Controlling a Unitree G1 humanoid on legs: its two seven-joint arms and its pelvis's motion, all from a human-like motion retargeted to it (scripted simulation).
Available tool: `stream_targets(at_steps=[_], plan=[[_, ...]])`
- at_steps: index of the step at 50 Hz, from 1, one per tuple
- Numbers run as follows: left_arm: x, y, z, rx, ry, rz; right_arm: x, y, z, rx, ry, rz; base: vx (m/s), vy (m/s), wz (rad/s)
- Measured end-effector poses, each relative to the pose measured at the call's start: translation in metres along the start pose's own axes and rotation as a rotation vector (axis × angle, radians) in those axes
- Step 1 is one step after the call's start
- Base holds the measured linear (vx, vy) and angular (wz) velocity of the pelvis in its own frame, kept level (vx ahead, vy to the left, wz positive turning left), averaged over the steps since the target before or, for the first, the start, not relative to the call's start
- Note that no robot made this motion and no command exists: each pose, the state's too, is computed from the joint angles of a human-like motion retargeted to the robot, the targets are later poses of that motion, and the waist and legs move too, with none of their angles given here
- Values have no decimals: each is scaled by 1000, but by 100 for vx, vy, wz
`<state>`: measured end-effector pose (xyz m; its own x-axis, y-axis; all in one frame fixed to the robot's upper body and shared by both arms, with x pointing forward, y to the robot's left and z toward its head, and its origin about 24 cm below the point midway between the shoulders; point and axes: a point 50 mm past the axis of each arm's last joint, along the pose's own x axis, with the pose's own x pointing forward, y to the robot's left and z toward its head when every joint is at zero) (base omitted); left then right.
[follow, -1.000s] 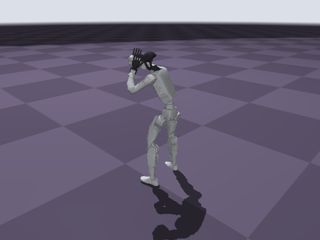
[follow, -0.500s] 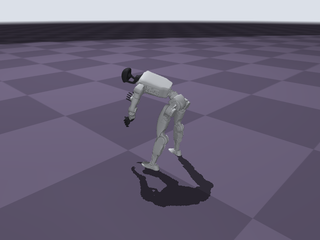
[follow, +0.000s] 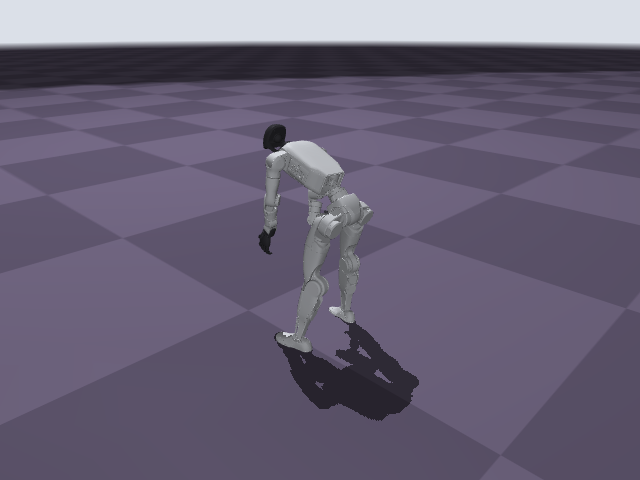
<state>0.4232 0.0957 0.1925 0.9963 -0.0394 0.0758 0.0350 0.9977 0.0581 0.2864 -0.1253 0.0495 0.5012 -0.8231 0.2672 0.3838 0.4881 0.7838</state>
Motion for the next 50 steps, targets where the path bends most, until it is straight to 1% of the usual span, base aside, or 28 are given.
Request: stream_targets(at_steps=[5, 10, 12, 15, 17, 20, 22, 25, 29, 32, 33, 35, 37, 41, 42, 44, 46, 50], plan=[[-18, 20, -44, 100, -12, 51, 6, -37, 5, -77, 11, -56, 13, -13, -18], [-48, 47, -92, 193, 18, 36, 13, -83, 20, -175, -12, -159, 16, -7, -6], [-63, 66, -109, 299, 41, 15, 16, -102, 29, -214, -36, -216, 13, -6, 4], [-88, 105, -129, 521, 88, 4, 22, -127, 44, -253, -98, -322, 11, -9, 3], [-105, 133, -139, 649, 133, 23, 30, -141, 55, -277, -163, -391, 7, -11, -5], [-133, 177, -150, 752, 222, 106, 43, -166, 81, -343, -299, -485, 2, -11, -12], [-152, 206, -155, 758, 290, 196, 49, -181, 100, -396, -396, -539, -3, -9, -15], [-177, 245, -162, 700, 406, 377, 57, -192, 119, -443, -500, -583, -7, -4, -5], [-208, 297, -162, 511, 546, 701, 70, -190, 128, -389, -605, -677, -15, -3, 6], [-213, 321, -149, 334, 563, 919, 90, -179, 130, -311, -658, -683, -19, 4, 13], [-208, 325, -142, 287, 535, 959, 97, -173, 130, -285, -669, -676, -20, 6, 7], [-195, 328, -126, 202, 456, 1008, 110, -161, 128, -234, -684, -656, -19, 9, 4], [-173, 323, -106, 135, 351, 1001, 120, -146, 124, -190, -685, -622, -18, 12, 2], [-116, 294, -61, 57, 153, 863, 135, -107, 108, -107, -643, -506, -16, 11, -8], [-101, 284, -48, 40, 112, 822, 138, -95, 103, -84, -627, -471, -6, 11, -10], [-71, 260, -17, 91, 63, 741, 140, -59, 86, -20, -565, -359, 1, 12, -4], [-45, 234, 17, 71, -4, 669, 136, -30, 73, 40, -507, -291, -1, 3, -1], [-9, 166, 85, 50, -158, 489, 124, 22, 53, 143, -408, -152, 0, 0, 0]])
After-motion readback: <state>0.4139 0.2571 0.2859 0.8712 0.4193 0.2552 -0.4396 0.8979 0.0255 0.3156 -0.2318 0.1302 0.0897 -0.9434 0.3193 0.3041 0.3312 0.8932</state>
